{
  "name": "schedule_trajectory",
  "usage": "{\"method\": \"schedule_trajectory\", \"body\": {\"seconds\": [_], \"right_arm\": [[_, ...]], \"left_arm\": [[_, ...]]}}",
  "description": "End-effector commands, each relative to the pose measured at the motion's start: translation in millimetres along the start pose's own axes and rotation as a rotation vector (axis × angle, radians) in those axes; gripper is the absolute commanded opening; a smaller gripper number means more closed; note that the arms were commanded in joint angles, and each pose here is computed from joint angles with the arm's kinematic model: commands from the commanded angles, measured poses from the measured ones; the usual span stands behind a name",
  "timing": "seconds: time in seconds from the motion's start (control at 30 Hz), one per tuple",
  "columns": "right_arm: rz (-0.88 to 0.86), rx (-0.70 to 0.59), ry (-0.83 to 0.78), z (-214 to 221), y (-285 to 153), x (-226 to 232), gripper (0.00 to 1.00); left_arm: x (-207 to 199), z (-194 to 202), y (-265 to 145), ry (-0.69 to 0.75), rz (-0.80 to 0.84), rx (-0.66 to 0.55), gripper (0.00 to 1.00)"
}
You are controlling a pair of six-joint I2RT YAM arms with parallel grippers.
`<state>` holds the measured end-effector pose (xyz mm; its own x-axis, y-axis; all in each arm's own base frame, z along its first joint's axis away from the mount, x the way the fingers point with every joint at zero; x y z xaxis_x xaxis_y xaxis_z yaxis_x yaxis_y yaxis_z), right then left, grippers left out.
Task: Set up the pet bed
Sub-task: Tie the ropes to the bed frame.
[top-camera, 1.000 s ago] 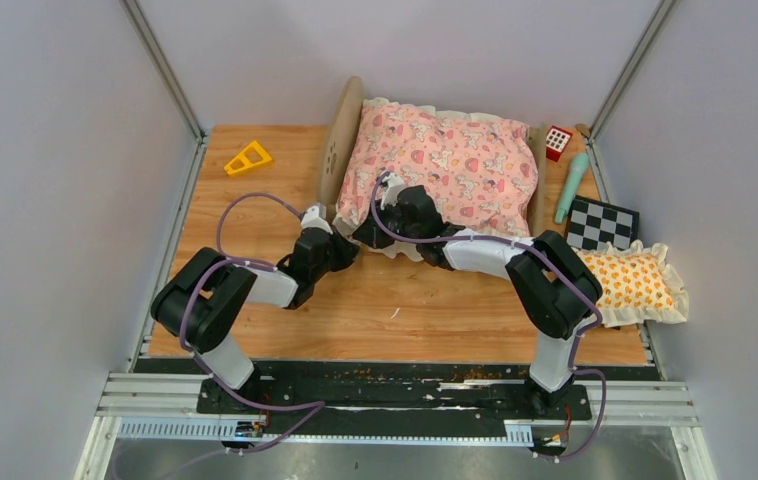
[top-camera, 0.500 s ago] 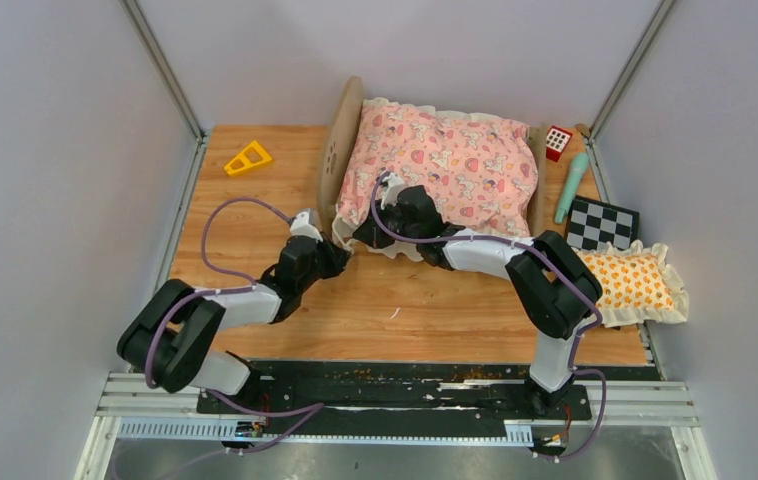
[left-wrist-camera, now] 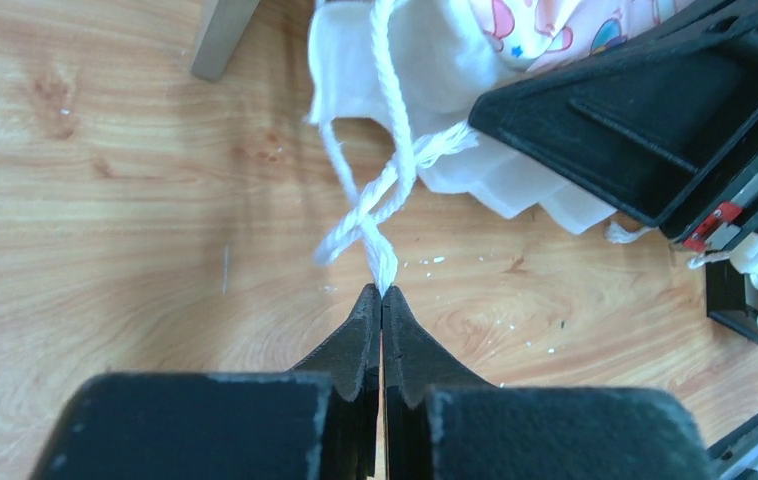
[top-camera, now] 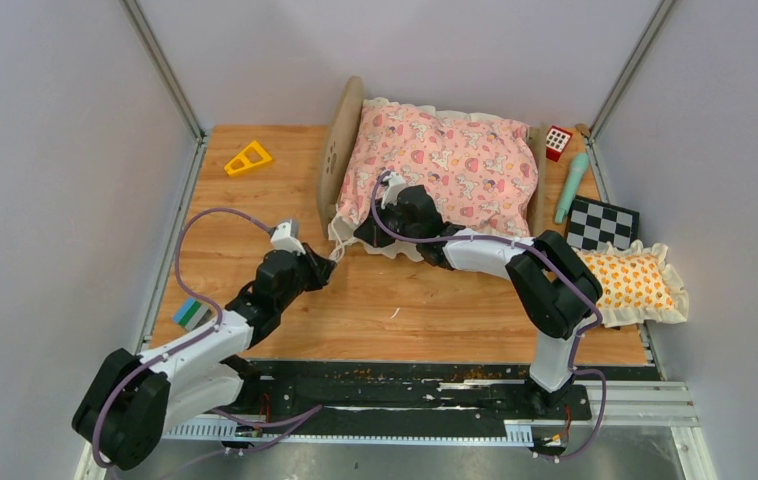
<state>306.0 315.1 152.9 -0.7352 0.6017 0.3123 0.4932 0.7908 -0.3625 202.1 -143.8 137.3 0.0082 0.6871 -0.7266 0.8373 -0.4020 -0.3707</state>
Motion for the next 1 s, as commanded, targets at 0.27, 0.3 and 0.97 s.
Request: {"method": "schedule_trajectory", "body": {"seconds": [0.27, 0.3, 0.97], "right_arm": [[0.034, -0.107, -0.039, -37.0, -0.8, -0.3, 0.0], [0.038, -0.112, -0.039, -39.4, -0.9, -0.9, 0.0], [-0.009, -0.209, -0.069, -81.7, -37.7, 8.3, 0.0]], "left_arm": [[8.0, 6.7, -29.2, 0.037, 0.012, 0.051, 0.0], [9.1, 6.4, -31.0, 0.036, 0.008, 0.042, 0.0], [33.5, 4.2, -25.7, 0.062, -0.137, -0.074, 0.0]]}}
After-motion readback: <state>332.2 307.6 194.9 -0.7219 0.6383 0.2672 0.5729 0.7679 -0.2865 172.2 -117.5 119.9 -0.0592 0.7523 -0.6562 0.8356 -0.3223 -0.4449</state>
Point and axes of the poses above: each gripper's point midway between its finger pads, its own y axis out along the fingers, its own x axis along the line the jaws close on, z = x × y, the point moved 9 cm from there along -y, back along the fingers, and after that the axes turned 14 degrees about -y, right-handed, at the moved point
